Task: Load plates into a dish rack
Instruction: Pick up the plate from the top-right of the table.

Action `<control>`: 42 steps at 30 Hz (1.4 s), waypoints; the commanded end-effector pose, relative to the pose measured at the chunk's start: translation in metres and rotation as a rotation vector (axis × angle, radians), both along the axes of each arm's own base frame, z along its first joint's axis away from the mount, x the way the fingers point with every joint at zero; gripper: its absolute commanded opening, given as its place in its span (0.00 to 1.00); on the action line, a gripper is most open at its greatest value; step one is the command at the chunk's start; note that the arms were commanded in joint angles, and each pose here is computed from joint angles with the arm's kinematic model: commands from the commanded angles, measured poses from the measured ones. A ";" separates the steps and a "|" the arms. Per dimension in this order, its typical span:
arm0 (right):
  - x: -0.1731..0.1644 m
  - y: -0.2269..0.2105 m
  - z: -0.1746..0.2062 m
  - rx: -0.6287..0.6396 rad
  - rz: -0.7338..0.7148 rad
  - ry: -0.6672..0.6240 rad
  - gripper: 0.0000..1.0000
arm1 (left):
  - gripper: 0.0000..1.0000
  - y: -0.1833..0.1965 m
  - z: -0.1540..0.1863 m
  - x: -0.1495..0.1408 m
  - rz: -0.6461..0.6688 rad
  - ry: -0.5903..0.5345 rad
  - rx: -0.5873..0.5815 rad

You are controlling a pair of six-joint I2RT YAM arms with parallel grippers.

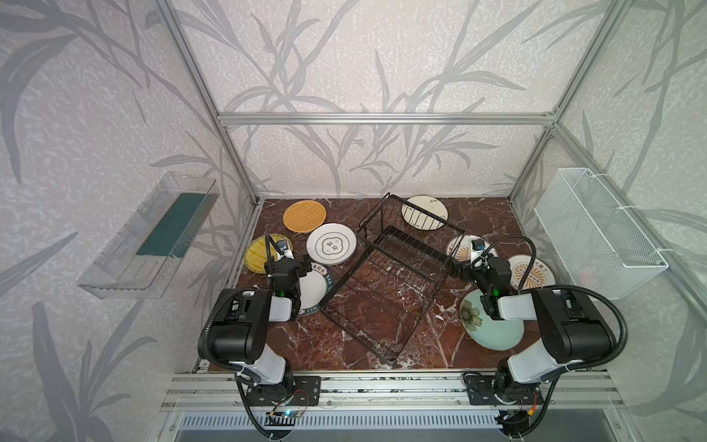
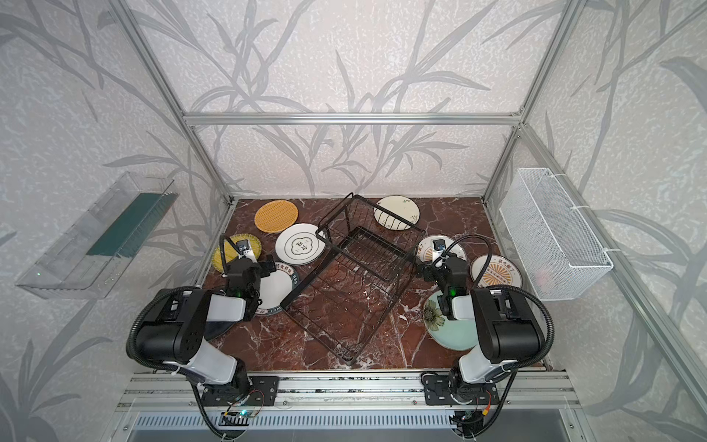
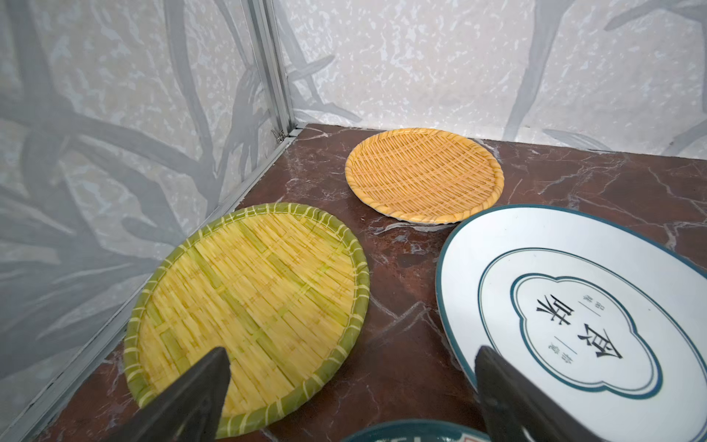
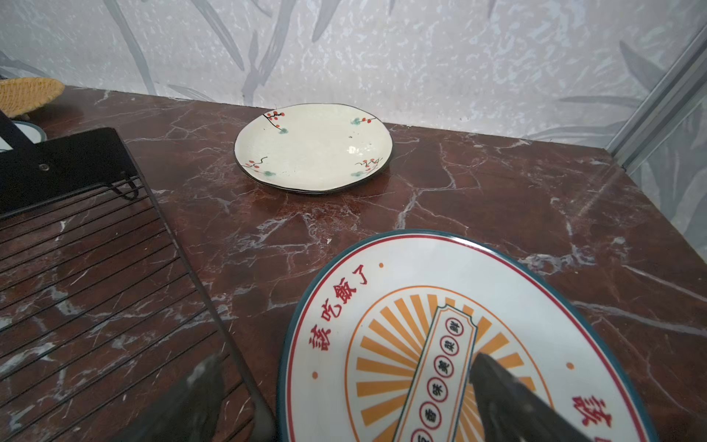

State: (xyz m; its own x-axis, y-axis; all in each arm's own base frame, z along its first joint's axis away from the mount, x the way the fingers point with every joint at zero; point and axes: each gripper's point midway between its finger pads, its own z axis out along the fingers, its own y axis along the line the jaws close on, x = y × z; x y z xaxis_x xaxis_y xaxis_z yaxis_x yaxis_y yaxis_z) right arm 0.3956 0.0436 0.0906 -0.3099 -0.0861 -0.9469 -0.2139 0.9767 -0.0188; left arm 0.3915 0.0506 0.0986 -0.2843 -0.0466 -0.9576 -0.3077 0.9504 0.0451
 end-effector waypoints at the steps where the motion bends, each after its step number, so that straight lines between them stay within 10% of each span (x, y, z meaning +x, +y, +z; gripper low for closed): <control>1: 0.002 0.002 0.002 0.001 0.006 -0.010 0.99 | 0.99 0.002 -0.001 -0.001 -0.004 0.008 0.007; 42: -0.001 -0.020 0.004 0.006 -0.126 -0.030 0.99 | 0.99 0.002 -0.001 -0.001 -0.002 0.006 0.001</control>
State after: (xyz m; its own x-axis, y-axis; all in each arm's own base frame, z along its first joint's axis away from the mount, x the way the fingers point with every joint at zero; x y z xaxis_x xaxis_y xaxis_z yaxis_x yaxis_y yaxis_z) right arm 0.3962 0.0299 0.0906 -0.3116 -0.0569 -0.9485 -0.1293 0.9915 -0.0170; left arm 0.3912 0.0512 0.0972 -0.2894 -0.0484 -0.9560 -0.3053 0.9512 0.0443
